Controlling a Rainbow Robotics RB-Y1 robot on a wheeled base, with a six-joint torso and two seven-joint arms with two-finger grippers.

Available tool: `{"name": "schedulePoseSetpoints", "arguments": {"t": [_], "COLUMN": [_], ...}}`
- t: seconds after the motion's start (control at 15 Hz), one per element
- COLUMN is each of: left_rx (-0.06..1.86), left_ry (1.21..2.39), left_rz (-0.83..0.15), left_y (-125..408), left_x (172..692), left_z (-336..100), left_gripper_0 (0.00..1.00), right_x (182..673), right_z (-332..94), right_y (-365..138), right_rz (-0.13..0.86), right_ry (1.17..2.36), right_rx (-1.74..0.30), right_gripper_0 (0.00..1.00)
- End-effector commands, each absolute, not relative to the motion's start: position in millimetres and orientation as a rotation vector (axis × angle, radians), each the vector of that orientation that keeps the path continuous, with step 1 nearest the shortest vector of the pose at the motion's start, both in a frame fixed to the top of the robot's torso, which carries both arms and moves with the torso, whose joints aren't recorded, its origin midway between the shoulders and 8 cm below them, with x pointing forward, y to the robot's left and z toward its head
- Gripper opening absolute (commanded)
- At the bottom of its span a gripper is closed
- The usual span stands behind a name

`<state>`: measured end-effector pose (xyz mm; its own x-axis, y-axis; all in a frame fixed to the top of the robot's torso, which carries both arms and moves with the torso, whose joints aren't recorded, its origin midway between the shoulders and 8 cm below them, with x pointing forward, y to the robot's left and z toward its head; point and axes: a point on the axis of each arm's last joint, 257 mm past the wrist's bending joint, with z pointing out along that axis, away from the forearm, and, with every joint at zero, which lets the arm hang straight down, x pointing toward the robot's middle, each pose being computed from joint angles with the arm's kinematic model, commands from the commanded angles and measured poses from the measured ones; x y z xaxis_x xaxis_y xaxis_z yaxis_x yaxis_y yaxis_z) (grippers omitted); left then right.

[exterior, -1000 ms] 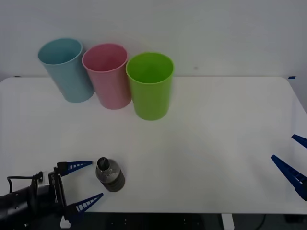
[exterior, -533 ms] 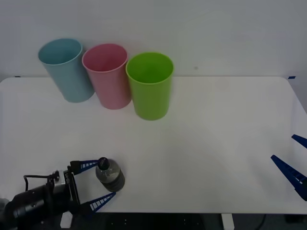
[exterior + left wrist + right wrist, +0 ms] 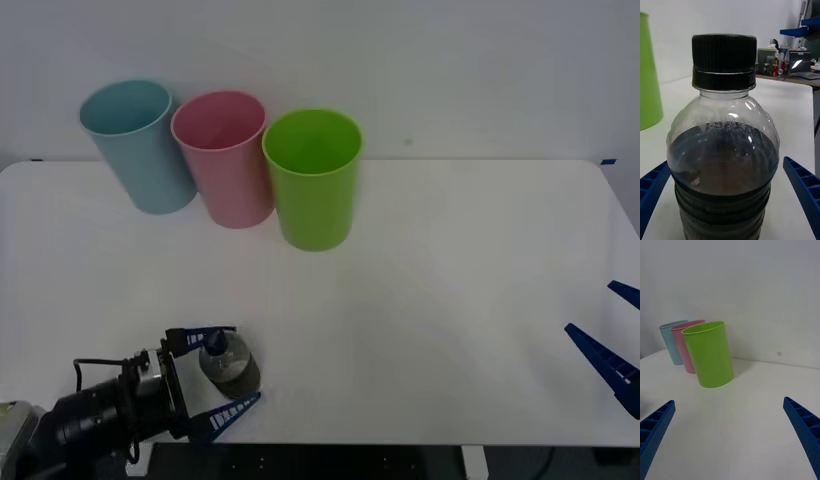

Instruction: Grasp the object on the table and drop it into the matching bin: aluminum can to the light blue bin, PET bottle to the pink bin.

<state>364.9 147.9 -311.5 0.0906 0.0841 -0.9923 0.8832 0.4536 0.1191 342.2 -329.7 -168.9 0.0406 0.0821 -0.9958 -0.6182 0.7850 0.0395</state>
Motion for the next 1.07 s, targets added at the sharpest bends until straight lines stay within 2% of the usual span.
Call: {"name": "schedulePoseSetpoints", "arguments": {"t": [0.07,0.33,0.4,0.47,0.53,0.6,0.67,0.73,1.07], "left_rx": [0.94,0.945,0.946,0.945,0.947,0.945,0.946,0.944,0.926], "left_ry": [1.359,1.356,1.357,1.356,1.356,1.355,1.357,1.356,1.362], "left_rz": [-0.749,-0.744,-0.743,-0.744,-0.744,-0.742,-0.743,-0.741,-0.727], "left_y": [142.9,142.9,143.5,142.9,143.0,142.9,143.5,143.5,151.1], "left_x": [365.2,366.2,366.2,366.2,365.9,367.1,366.2,367.3,371.1], "left_z": [-312.6,-312.1,-312.2,-312.1,-312.4,-311.7,-312.2,-311.5,-309.4], "left_gripper_0": [1.0,1.0,0.82,0.46,0.19,0.07,0.02,0.0,0.0], "right_x": [342.3,342.3,342.3,342.3,342.3,342.3,342.3,342.3,342.3], "right_z": [-168.9,-168.9,-168.9,-168.9,-168.9,-168.9,-168.9,-168.9,-168.9], "right_y": [-329.7,-329.7,-329.7,-329.7,-329.7,-329.7,-329.7,-329.7,-329.7], "right_rz": [0.567,0.567,0.567,0.567,0.567,0.567,0.567,0.567,0.567], "right_ry": [1.441,1.441,1.441,1.441,1.441,1.441,1.441,1.441,1.441], "right_rx": [-0.465,-0.465,-0.465,-0.465,-0.465,-0.465,-0.465,-0.465,-0.465], "right_gripper_0": [1.0,1.0,1.0,1.0,1.0,1.0,1.0,1.0,1.0]}}
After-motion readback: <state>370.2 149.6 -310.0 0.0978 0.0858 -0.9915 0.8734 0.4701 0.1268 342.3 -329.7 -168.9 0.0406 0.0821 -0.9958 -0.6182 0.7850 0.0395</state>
